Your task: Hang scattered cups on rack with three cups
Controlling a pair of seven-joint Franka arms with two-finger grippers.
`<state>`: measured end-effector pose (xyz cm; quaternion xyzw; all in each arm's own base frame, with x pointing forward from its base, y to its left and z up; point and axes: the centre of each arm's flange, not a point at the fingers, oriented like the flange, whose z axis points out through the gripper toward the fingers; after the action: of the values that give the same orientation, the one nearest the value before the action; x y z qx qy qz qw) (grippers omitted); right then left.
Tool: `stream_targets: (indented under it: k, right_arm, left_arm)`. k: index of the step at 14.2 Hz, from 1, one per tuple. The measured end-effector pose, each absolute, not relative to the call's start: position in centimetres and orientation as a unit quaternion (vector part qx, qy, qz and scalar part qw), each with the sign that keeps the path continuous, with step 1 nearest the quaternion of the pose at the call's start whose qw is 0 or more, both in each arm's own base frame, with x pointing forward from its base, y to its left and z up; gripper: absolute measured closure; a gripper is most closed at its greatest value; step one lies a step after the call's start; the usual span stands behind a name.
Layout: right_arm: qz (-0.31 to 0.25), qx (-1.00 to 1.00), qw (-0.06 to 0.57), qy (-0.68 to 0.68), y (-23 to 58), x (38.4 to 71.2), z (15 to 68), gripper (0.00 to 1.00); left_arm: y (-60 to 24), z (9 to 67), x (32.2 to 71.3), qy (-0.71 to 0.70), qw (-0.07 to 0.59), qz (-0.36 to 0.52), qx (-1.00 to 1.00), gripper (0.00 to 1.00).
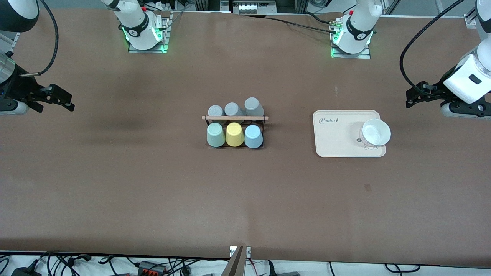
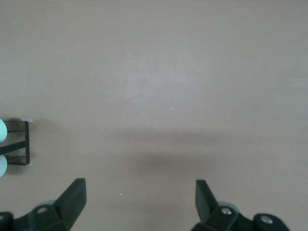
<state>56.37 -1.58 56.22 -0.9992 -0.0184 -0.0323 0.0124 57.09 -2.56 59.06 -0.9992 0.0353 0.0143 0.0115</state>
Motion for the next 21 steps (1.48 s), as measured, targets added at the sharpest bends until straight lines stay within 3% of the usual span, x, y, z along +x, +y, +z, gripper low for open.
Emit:
stream_targets:
  k: [21]
  right_arm:
    - [-0.024, -0.999, 0.013, -0.017, -1.9, 55.9, 57.6, 0.0]
  left_arm:
    - [-1.8, 59.0, 57.5, 0.029, 0.011, 0.004, -1.0, 0.0]
